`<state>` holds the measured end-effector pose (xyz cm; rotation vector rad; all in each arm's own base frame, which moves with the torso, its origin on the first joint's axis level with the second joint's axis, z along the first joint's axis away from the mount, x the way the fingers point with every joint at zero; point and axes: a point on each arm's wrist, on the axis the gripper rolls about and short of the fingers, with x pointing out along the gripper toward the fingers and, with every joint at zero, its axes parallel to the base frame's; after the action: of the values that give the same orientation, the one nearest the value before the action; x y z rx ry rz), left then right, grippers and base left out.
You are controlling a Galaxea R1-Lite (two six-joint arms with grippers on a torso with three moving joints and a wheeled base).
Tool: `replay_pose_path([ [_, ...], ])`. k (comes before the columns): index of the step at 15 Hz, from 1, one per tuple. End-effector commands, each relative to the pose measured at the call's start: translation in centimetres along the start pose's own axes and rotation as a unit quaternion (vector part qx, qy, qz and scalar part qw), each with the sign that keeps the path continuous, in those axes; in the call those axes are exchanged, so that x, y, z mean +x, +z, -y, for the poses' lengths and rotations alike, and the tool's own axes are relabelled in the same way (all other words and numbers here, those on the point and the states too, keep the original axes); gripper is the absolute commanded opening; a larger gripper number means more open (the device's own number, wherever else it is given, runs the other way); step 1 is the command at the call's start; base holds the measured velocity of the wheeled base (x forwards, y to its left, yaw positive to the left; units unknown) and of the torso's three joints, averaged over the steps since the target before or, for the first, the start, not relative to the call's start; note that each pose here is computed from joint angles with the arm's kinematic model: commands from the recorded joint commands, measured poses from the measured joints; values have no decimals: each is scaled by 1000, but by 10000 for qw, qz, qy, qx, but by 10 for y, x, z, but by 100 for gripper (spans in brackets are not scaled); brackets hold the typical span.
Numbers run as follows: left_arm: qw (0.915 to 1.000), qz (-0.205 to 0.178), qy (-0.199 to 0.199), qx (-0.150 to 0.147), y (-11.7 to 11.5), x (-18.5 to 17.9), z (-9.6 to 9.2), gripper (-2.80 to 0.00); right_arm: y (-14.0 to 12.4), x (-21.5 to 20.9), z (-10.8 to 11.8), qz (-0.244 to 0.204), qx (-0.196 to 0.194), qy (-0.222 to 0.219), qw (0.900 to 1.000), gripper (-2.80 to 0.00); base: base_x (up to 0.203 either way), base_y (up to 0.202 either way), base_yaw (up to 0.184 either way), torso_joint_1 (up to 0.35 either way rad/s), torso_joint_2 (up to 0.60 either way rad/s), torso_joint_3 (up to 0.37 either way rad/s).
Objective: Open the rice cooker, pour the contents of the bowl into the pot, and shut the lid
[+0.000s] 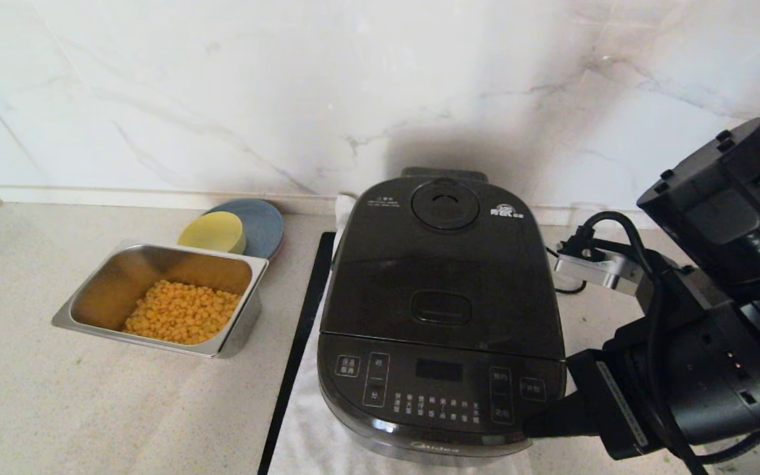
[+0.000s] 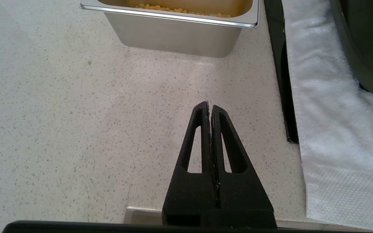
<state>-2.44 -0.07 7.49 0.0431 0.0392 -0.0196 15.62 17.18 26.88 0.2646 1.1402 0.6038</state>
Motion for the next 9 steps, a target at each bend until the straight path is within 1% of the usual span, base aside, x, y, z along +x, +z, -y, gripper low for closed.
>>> replay_pose_path([
  [1,10000,-2,2,4,0,0,0,-280,0,-2,1,26,41,-7,10000,-280,0,0,0,0,0,0],
  [4,10000,-2,2,0,0,0,0,-280,-2,-10,2,110,49,46,9999,-280,0,0,0,0,0,0],
  [9,10000,-3,1,4,0,0,0,-280,1,-18,8,272,166,42,9995,-280,0,0,0,0,0,0],
])
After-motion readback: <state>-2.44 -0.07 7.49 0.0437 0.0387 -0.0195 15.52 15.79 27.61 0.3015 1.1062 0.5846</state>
